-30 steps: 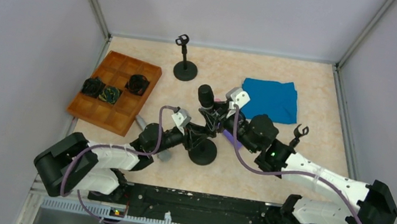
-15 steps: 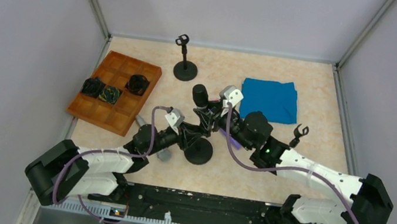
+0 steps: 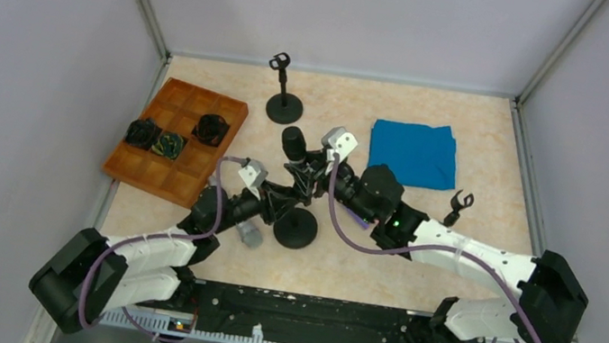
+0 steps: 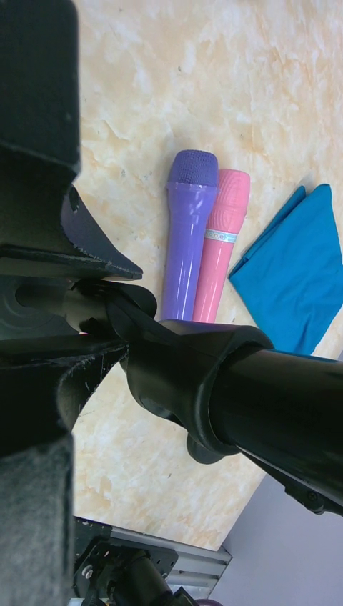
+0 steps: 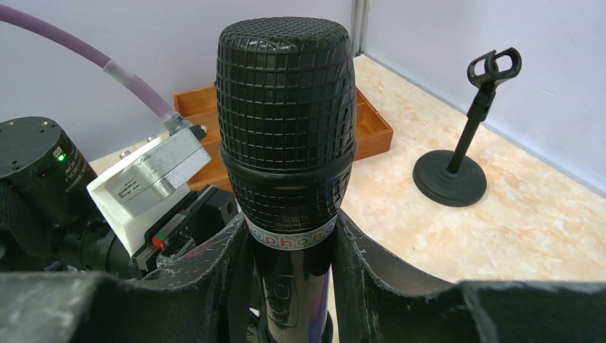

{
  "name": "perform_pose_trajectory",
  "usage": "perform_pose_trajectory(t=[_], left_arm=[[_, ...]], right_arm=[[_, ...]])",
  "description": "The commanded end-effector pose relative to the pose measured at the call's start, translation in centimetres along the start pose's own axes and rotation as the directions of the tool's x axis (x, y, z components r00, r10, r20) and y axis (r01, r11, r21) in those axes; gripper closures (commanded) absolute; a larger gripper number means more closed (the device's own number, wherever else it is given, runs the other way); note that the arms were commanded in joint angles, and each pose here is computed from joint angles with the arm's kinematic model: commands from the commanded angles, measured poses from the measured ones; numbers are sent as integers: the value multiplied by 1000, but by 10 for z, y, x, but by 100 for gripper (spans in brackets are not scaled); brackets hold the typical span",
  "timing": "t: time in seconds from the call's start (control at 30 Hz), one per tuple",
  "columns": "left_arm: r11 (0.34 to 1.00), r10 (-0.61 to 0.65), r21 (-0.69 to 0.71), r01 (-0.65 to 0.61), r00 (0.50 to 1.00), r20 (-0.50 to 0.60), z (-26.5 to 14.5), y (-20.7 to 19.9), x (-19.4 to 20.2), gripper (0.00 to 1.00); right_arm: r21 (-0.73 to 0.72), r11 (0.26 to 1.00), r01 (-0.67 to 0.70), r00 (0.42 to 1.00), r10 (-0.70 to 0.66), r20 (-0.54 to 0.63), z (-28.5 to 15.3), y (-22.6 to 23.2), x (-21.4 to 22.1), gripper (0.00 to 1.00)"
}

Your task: Attach the microphones to the stand

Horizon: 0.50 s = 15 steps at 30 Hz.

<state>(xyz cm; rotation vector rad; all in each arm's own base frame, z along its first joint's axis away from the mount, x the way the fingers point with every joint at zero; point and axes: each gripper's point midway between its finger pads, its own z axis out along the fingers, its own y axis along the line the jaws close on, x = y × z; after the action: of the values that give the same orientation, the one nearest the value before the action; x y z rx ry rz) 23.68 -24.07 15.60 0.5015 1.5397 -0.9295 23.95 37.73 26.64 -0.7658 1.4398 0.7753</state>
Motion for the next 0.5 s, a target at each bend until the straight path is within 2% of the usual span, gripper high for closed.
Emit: perform_pose_trajectory(t=[0.0, 0.47], left_arm=[[967, -18, -249, 56, 988, 155, -12, 57, -37, 100], [945, 3, -322, 58, 983, 186, -29, 79, -51, 100]], right_arm=[[-111, 993, -36, 688, -56, -724, -97, 26, 223, 100], [-148, 988, -48, 647, -82, -758, -94, 40, 247, 100]])
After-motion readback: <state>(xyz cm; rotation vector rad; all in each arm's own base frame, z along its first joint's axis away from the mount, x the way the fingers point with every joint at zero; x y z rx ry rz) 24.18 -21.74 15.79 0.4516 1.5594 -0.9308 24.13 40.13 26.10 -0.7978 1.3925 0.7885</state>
